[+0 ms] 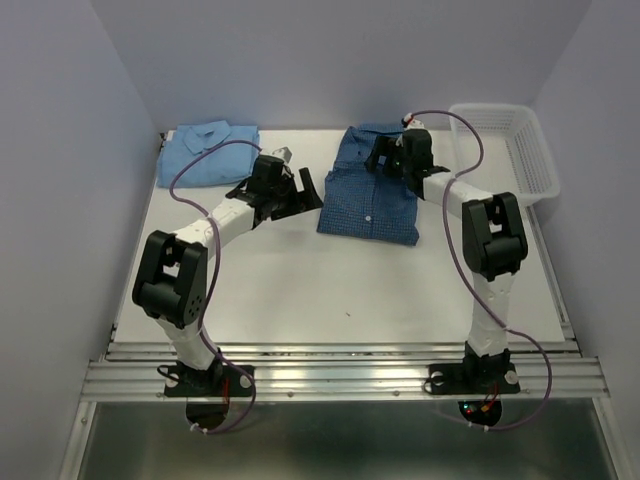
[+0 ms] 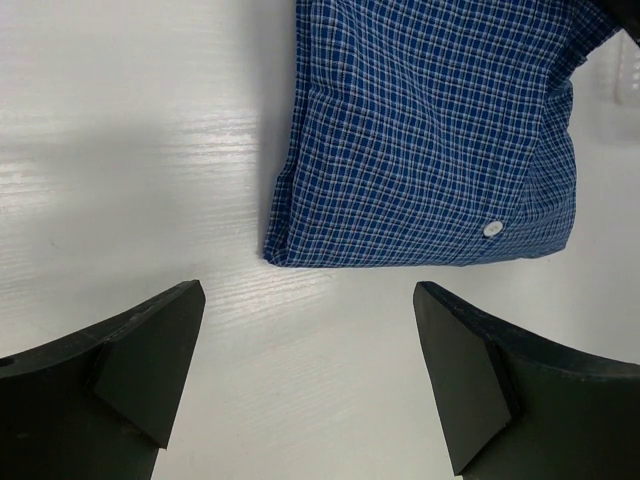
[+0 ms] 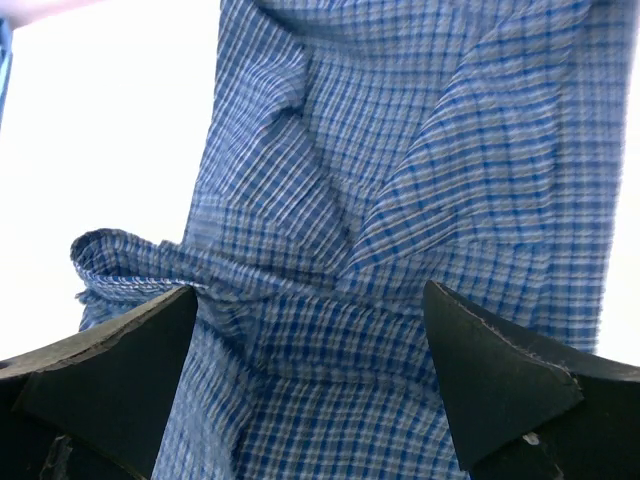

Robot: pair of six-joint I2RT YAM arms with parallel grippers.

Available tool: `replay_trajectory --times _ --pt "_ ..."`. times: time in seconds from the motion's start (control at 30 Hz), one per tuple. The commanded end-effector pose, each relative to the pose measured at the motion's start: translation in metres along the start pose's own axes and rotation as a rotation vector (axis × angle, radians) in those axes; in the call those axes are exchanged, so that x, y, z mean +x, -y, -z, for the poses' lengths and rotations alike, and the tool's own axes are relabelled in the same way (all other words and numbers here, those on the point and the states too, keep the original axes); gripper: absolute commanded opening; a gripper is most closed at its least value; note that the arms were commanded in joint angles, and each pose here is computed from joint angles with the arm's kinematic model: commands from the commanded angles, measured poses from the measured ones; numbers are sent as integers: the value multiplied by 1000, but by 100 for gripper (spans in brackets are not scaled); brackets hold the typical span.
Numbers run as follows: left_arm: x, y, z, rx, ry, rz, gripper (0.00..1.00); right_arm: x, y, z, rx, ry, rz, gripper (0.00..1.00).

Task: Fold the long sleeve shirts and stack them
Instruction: Fold the shirt

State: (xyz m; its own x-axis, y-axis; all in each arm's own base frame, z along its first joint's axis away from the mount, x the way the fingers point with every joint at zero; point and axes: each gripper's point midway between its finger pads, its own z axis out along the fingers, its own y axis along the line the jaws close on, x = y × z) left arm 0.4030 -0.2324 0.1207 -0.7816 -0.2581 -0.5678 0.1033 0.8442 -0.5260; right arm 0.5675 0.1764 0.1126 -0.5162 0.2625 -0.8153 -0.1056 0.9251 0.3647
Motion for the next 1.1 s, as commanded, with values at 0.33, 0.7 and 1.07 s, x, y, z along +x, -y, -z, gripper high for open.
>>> replay_trajectory --times 0.33,0.7,1.07 --pt "13 2 -39 80 -75 -38 99 0 20 136 110 93 -128 100" --pt "33 1 -78 120 -154 -29 75 126 45 156 116 -147 -253 100" --pt "57 5 -89 162 -217 -9 13 167 80 137 247 -240 -245 73"
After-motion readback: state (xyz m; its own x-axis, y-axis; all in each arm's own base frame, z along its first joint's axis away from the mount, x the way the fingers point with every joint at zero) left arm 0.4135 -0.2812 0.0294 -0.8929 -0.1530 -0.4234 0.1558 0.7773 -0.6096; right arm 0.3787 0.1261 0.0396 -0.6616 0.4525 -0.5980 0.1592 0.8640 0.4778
